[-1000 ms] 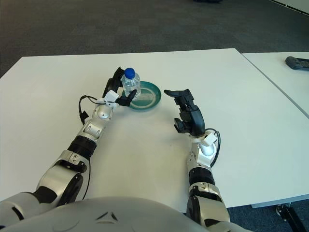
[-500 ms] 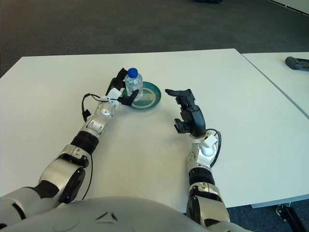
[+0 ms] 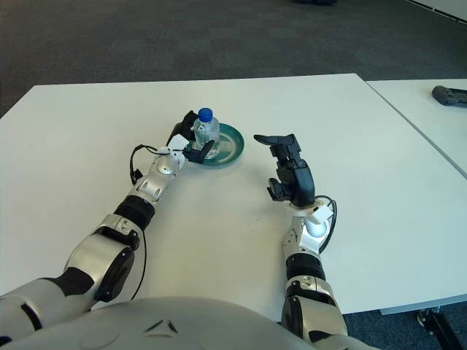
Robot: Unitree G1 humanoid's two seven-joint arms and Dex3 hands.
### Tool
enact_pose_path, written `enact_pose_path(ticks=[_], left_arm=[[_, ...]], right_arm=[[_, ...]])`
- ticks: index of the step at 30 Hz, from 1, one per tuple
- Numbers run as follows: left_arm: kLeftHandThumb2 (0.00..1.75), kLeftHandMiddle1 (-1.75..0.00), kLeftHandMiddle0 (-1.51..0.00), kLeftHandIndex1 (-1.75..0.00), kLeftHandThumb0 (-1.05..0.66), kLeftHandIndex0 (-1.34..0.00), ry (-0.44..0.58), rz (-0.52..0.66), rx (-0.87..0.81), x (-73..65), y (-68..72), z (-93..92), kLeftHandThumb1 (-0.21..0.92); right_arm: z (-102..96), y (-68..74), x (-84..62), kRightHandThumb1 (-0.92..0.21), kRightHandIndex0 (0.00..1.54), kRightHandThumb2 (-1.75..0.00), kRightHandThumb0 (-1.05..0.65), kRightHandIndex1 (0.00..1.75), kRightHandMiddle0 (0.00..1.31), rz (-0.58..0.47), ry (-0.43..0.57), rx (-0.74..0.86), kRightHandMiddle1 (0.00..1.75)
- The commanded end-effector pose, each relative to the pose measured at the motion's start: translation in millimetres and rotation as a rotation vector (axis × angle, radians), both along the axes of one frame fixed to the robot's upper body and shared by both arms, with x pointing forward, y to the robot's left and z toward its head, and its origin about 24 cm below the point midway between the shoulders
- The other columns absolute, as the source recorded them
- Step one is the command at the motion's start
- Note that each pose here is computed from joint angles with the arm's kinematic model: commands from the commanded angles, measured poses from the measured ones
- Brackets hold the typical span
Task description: Put the bottle into the plate.
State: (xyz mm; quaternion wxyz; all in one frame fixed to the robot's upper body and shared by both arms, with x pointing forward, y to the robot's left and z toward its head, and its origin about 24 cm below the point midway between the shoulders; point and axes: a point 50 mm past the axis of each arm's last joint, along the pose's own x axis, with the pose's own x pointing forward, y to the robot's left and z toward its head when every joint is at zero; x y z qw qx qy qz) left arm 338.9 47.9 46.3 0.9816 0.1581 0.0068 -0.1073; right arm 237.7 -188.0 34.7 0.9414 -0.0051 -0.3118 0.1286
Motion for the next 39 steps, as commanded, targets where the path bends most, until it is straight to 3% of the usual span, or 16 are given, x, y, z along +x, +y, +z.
enact_pose_path(ticks=[1, 21, 27, 28, 29, 31, 33, 35, 37, 39], left_arm=[[1.28, -1.75, -1.18, -1.75, -0.46, -0.58, -0.057, -0.003, -0.037, 16.9, -5.3, 27.4, 0.34], [1.30, -1.75, -1.15, -1.75, -0.46, -0.59, 0.062, 0.000, -0.058, 21.6, -4.6, 11.0, 0.33], [1.28, -1.75, -1.07, -1.75, -0.46, -0.59, 0.066, -0.039, -0.021, 22.4, -3.6, 7.1, 0.34], [1.13, -1.75, -0.98, -1.70, -0.44, -0.55, 0.064, -0.045, -0.012, 22.6, -3.6, 6.9, 0.43], [1.08, -1.75, -0.96, -1.69, -0.44, -0.54, 0.061, -0.053, 0.003, 22.7, -4.2, 6.9, 0.46], [0.81, -1.75, -0.58, -1.62, -0.40, -0.48, 0.057, -0.064, 0.025, 22.9, -5.2, 6.9, 0.62], [0.67, -1.39, -0.35, -1.45, -0.56, -0.25, 0.056, -0.078, 0.041, 23.0, -5.6, 6.6, 0.65], [0.54, -1.09, -0.26, -1.28, -0.67, -0.13, 0.057, -0.092, 0.050, 23.1, -5.7, 6.2, 0.71], [0.39, -0.82, -0.22, -1.15, -0.75, -0.05, 0.059, -0.102, 0.056, 23.2, -5.7, 5.9, 0.78], [0.32, -0.69, -0.21, -1.07, -0.79, -0.03, 0.064, -0.113, 0.062, 23.3, -5.5, 5.3, 0.83]], right_arm=[[-84.3, 10.8, -74.8, -0.92, 0.40, -0.65, -0.74, 0.95, 0.09, -0.146, 0.387, 0.220, 1.17], [-80.7, 18.9, -82.1, -0.92, 0.40, -0.65, -0.73, 1.04, 0.11, -0.149, 0.365, 0.264, 1.19], [-79.9, 19.4, -83.4, -0.92, 0.40, -0.62, -0.70, 1.03, 0.11, -0.152, 0.357, 0.283, 1.19], [-79.9, 19.5, -83.7, -0.92, 0.41, -0.59, -0.69, 1.03, 0.11, -0.151, 0.358, 0.286, 1.20], [-80.3, 19.4, -84.1, -0.92, 0.41, -0.58, -0.69, 1.03, 0.11, -0.149, 0.362, 0.290, 1.20], [-80.8, 19.2, -84.6, -0.92, 0.41, -0.55, -0.68, 1.05, 0.12, -0.146, 0.370, 0.296, 1.20], [-81.1, 19.1, -84.8, -0.91, 0.41, -0.53, -0.68, 1.06, 0.12, -0.145, 0.373, 0.302, 1.21], [-80.9, 19.2, -84.8, -0.91, 0.41, -0.52, -0.68, 1.06, 0.13, -0.147, 0.372, 0.305, 1.22], [-80.7, 19.2, -84.7, -0.90, 0.42, -0.52, -0.68, 1.07, 0.14, -0.148, 0.373, 0.306, 1.23], [-80.7, 19.1, -84.7, -0.90, 0.42, -0.52, -0.68, 1.08, 0.15, -0.150, 0.378, 0.305, 1.24]])
